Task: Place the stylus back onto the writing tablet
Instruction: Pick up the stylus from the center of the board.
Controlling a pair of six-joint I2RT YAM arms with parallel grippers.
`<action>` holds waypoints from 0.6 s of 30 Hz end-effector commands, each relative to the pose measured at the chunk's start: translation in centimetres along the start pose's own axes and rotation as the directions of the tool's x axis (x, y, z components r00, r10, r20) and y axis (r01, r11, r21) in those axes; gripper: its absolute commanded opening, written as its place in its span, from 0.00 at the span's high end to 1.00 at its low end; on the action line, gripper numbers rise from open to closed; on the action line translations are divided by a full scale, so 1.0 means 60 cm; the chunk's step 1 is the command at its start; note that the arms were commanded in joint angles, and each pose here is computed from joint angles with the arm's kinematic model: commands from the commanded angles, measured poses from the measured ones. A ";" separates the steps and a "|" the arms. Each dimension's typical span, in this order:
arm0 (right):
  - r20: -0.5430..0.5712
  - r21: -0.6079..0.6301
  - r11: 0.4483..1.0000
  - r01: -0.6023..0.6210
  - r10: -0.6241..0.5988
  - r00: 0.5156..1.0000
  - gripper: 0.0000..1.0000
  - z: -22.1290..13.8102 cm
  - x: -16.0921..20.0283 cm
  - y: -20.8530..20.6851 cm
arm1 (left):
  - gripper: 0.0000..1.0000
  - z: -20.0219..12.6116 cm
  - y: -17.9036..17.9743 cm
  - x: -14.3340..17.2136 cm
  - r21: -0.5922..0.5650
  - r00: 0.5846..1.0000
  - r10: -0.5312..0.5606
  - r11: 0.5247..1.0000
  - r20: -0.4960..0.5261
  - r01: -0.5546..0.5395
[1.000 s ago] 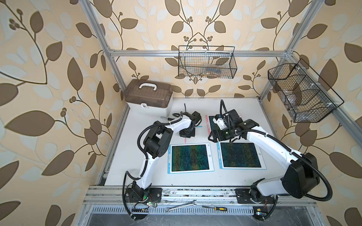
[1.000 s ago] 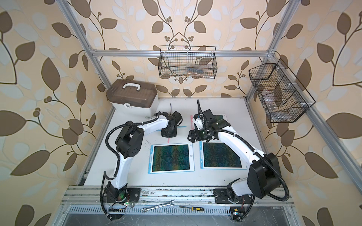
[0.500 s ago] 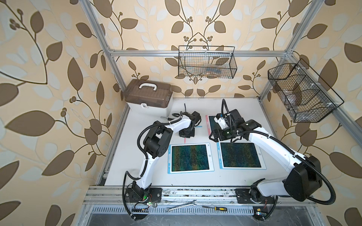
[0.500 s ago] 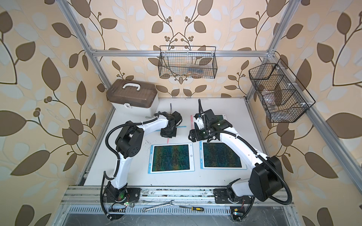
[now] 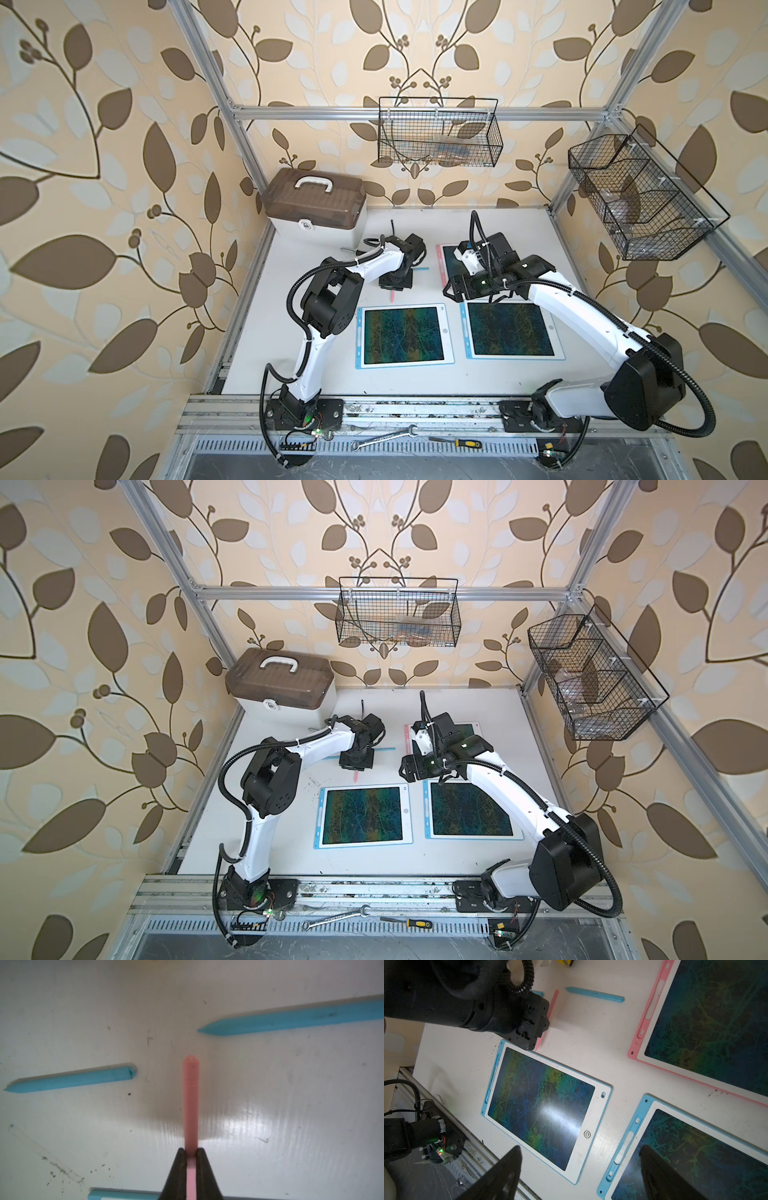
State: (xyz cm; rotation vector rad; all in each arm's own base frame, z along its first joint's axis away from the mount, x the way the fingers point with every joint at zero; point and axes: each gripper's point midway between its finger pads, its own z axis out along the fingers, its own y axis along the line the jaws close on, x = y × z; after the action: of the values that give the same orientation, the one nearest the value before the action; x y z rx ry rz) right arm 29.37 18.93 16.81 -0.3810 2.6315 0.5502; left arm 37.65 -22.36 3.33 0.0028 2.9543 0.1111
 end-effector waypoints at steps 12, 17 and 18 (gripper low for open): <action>0.003 0.006 1.000 0.011 -0.011 1.000 0.11 -0.001 0.001 -0.002 | 0.88 -0.057 0.048 0.023 -0.037 1.000 -0.023 0.999 0.012 0.024; 0.013 0.015 1.000 0.015 -0.016 1.000 0.11 -0.007 -0.006 -0.005 | 0.88 -0.070 0.067 0.051 -0.041 0.999 -0.035 0.999 0.000 0.035; 0.012 0.014 1.000 0.015 -0.015 1.000 0.11 -0.006 -0.005 -0.004 | 0.88 -0.071 0.070 0.057 -0.040 0.999 -0.040 0.998 -0.004 0.040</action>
State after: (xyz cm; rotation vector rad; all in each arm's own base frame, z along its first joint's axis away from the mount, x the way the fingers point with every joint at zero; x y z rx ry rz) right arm 29.45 18.86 16.79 -0.3797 2.6287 0.5457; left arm 34.13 -19.92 5.02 -0.0010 2.9837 0.1446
